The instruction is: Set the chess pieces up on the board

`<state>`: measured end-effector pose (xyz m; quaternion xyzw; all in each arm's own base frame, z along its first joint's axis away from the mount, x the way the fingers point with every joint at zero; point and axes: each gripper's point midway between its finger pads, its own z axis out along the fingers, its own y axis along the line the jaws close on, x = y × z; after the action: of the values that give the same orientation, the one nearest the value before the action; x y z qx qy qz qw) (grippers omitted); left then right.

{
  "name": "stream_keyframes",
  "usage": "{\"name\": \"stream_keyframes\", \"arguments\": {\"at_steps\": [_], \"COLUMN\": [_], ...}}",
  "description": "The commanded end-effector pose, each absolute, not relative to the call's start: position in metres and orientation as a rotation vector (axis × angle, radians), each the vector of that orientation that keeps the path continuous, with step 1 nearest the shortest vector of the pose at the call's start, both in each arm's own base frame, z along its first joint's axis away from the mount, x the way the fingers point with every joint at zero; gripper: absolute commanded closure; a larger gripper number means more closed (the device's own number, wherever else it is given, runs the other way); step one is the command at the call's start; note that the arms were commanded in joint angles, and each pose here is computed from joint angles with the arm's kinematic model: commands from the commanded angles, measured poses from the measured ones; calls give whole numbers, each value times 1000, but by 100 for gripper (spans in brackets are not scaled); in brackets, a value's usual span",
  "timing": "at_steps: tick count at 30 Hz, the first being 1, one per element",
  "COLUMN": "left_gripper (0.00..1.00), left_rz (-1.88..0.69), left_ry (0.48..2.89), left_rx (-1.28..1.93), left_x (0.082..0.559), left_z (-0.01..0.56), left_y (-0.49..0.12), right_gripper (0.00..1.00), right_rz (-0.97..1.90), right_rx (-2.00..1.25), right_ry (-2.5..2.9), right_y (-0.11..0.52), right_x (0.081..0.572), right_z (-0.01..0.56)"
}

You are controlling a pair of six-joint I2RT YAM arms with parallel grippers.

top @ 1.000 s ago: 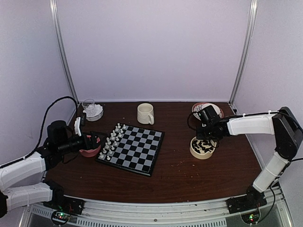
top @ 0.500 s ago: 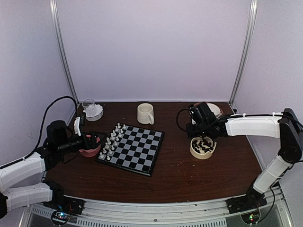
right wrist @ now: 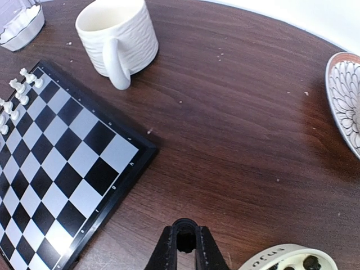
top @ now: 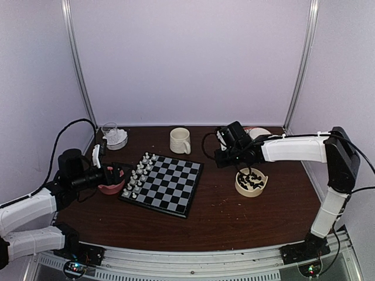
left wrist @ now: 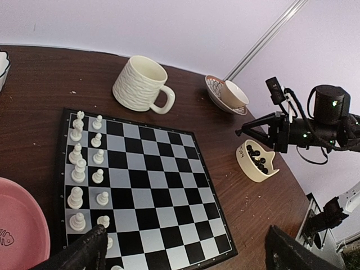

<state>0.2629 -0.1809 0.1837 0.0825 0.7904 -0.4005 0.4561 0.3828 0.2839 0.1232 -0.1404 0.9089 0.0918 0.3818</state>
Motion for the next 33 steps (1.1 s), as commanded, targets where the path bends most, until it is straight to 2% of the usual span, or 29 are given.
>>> {"name": "stream_keyframes", "arguments": {"at_steps": [1,18,33], "left_gripper": [3,2,2], "left_rz": [-1027,-1015,-1009], "left_ry": [1874,1930,1930], "left_rx": [290,384,383], "left_x": [262,261,261], "left_z": [200,190,190], "left_y": [-194,-215,-214], "right_gripper": [90,91,91], "right_rz": [311,308,261], "right_rx": [-411,-476,-546], "right_ry": [2299,2355,2366], "right_y": [314,363,380], "right_x": [394,432,442], "right_z": [130,90,63]}}
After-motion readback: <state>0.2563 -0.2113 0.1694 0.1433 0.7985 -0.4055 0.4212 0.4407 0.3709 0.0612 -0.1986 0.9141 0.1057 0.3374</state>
